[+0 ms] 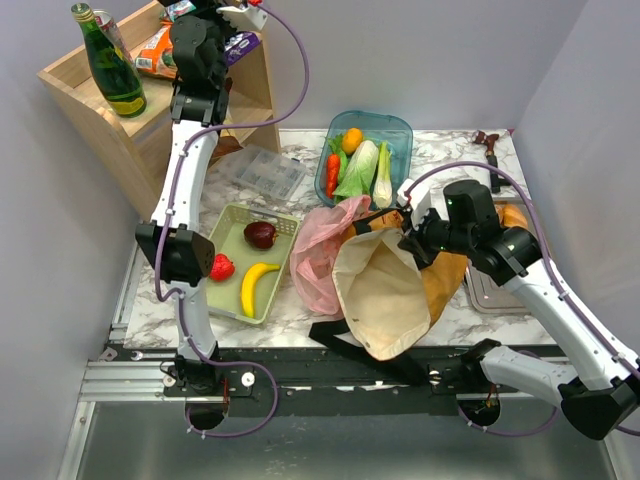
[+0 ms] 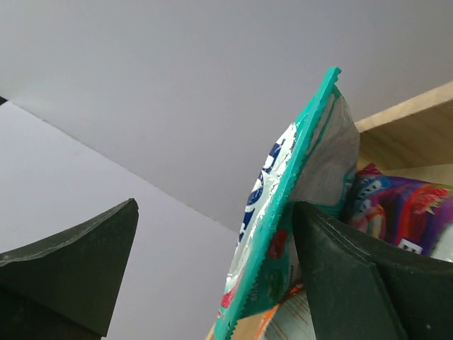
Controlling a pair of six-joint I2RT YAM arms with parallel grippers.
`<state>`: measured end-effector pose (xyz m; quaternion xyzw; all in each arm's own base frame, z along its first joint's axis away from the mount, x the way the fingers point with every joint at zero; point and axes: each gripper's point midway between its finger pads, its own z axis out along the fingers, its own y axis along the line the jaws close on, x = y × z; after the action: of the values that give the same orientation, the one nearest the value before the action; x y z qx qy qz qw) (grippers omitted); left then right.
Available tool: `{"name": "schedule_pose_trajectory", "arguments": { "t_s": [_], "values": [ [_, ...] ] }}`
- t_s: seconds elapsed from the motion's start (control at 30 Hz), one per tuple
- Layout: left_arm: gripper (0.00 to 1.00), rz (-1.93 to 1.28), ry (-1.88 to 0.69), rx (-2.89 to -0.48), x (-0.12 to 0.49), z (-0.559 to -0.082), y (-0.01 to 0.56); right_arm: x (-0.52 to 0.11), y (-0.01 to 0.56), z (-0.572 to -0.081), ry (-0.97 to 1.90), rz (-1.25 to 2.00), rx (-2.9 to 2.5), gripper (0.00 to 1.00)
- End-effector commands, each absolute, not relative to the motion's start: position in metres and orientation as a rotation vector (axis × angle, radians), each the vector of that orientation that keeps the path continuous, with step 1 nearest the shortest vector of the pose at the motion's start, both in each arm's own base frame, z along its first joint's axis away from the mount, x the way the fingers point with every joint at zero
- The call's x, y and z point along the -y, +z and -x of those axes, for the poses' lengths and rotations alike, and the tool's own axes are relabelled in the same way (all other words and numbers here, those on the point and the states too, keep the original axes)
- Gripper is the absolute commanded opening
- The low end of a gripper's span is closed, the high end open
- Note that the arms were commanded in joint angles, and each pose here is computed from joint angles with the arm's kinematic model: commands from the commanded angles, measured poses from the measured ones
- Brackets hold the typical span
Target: Untie the knot of the grocery bags and take out the mixed food
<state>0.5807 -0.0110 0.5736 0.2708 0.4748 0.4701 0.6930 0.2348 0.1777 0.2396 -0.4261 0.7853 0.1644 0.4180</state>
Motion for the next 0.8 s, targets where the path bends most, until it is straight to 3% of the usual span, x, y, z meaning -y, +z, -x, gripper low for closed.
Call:
{"name": "schedule_pose_trajectory", "arguments": {
  "t_s": [0.0, 0.17, 0.43, 0.6, 0.77],
  "values": [
    [0.93, -0.686, 0.85, -1.075, 0.04, -0.559, 0.573, -0.181, 0.247, -0.238, 0.42, 1.061, -1.962, 0.01],
    [0.96, -0.837, 0.571, -1.118, 0.085, -0.535, 0.547, -0.183, 0.247, -0.239, 0.427, 1.063, -1.958, 0.01],
    [0.98, -0.891, 0.382, -1.21, 0.109, -0.517, 0.526, -0.185, 0.25, -0.241, 0.429, 1.063, -1.951, 0.01],
    [0.99, -0.935, 0.134, -1.117, 0.146, -0.458, 0.549, -0.184, 0.252, -0.241, 0.43, 1.049, -1.954, 0.01],
    [0.99, -1.069, -0.19, -1.097, 0.197, -0.377, 0.531, -0.187, 0.255, -0.234, 0.46, 1.084, -1.926, 0.01]
  ]
}}
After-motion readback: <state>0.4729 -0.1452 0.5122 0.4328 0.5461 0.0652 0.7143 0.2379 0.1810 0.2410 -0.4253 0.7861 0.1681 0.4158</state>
